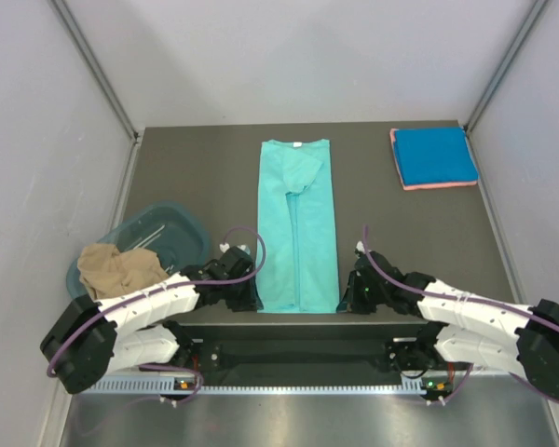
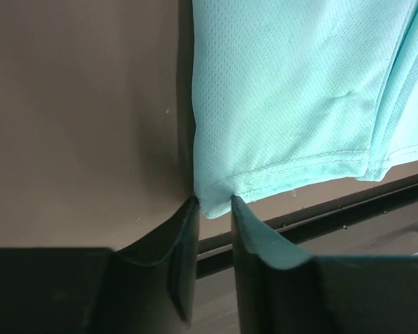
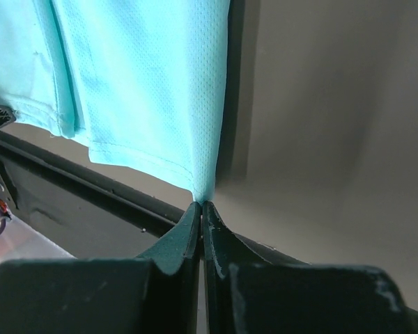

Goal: Fold and stack the t-shirts
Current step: Fold the tshirt

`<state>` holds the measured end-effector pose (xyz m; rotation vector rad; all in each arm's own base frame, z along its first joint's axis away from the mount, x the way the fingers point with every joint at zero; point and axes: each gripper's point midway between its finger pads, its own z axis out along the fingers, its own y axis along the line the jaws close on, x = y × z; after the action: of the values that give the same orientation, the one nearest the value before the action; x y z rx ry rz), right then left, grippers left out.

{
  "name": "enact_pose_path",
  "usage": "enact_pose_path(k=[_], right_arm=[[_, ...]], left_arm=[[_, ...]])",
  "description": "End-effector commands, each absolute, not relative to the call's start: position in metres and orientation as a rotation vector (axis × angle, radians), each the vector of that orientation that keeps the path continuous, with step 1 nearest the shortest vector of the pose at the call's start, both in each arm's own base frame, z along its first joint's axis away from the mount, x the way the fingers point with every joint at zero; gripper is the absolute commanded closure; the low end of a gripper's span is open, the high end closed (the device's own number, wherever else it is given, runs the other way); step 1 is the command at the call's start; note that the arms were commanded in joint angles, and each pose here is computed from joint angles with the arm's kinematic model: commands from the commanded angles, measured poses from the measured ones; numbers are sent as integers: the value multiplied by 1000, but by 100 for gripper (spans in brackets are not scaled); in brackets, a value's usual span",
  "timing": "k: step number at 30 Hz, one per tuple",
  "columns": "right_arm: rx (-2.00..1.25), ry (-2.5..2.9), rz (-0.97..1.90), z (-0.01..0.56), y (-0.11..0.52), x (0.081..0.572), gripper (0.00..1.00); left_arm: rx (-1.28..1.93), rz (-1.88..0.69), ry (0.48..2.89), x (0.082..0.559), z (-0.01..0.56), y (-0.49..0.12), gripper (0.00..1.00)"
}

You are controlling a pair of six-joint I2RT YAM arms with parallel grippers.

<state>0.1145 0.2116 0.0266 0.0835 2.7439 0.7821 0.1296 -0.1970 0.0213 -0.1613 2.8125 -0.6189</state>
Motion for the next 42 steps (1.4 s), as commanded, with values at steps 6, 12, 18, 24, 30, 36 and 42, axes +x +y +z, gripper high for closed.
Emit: enact_pose_path(k=[6,12,18,24,30,36,42], right_arm=[[77,2692,829,32,220,116,100],[87,2684,836,33,220,116,100],[78,2664,850,43,225,121,100],[11,2659,808,52,232,131,100],[-51,2654,764,62,243,150,100],[-98,2647,731,76,248,185,100],[-157,2587,707,94,247,236,100]], left_arm=[[-162,-635,2775,137,21,-200,84],[-170,-641,2789,135,19,-201,100],[-179,-692,2769,140,30,-210,100],[-171,-702,2761,155,40,-220,100],[-165,-702,2754,179,48,-226,100],[-189,-676,2742,216,59,-220,100],[-227,-714,2716,269,68,-215,100]])
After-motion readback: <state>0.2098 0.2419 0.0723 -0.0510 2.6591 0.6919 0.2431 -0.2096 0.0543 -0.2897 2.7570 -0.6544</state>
